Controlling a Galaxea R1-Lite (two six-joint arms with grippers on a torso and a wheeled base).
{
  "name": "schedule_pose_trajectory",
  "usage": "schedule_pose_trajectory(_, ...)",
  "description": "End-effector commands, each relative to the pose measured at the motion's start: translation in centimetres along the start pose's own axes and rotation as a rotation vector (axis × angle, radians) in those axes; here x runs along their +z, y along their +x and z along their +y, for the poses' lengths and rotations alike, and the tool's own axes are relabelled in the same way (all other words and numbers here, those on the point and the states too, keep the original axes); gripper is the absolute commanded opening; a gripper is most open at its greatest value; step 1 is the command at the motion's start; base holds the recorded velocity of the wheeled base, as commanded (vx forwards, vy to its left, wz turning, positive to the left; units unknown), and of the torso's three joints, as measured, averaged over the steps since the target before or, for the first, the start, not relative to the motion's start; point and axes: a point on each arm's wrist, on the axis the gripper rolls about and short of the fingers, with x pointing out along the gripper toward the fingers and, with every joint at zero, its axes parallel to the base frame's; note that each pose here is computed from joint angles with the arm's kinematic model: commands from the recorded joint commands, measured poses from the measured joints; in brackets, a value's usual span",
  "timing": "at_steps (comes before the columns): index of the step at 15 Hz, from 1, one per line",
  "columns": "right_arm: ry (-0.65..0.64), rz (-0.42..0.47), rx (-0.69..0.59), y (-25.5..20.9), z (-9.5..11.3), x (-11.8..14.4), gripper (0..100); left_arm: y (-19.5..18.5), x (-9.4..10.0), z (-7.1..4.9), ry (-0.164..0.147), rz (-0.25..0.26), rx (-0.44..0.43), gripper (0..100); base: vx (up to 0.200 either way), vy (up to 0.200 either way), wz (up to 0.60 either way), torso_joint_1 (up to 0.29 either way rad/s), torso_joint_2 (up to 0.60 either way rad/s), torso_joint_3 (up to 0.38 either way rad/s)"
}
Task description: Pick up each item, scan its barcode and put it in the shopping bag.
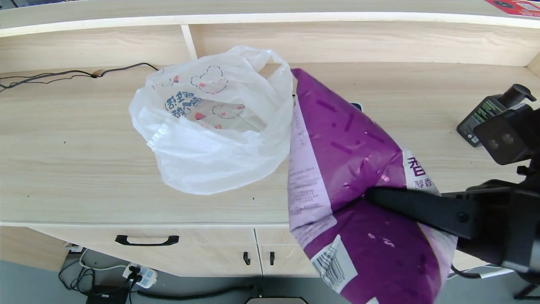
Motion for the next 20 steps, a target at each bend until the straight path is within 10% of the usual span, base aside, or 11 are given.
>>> schedule_pose_trajectory(1,-0.284,-0.050,-0.264,-1.5,-1.5,3.1,0,0.0,0.0,0.0,0.000,0.002,0.001,100,0.000,0.000,0.00,0.000,0.00,0.000)
schedule_pose_trajectory(5,-0.486,-0.262,-0.440,-0.6,0.6,8.9,0,0.0,0.0,0.0,0.000,0.000,0.001,100,0.000,0.000,0.00,0.000,0.00,0.000)
schedule_pose_trajectory(13,-0.957,-0.157,-0.667,2.6,-1.3,11.3,0,0.0,0.0,0.0,0.005,-0.003,-0.001,100,0.000,0.000,0.00,0.000,0.00,0.000)
schedule_pose_trajectory(20,-1.115,-0.111,-0.673,4.4,-2.2,11.9,0,0.0,0.0,0.0,0.043,-0.003,0.001,100,0.000,0.000,0.00,0.000,0.00,0.000)
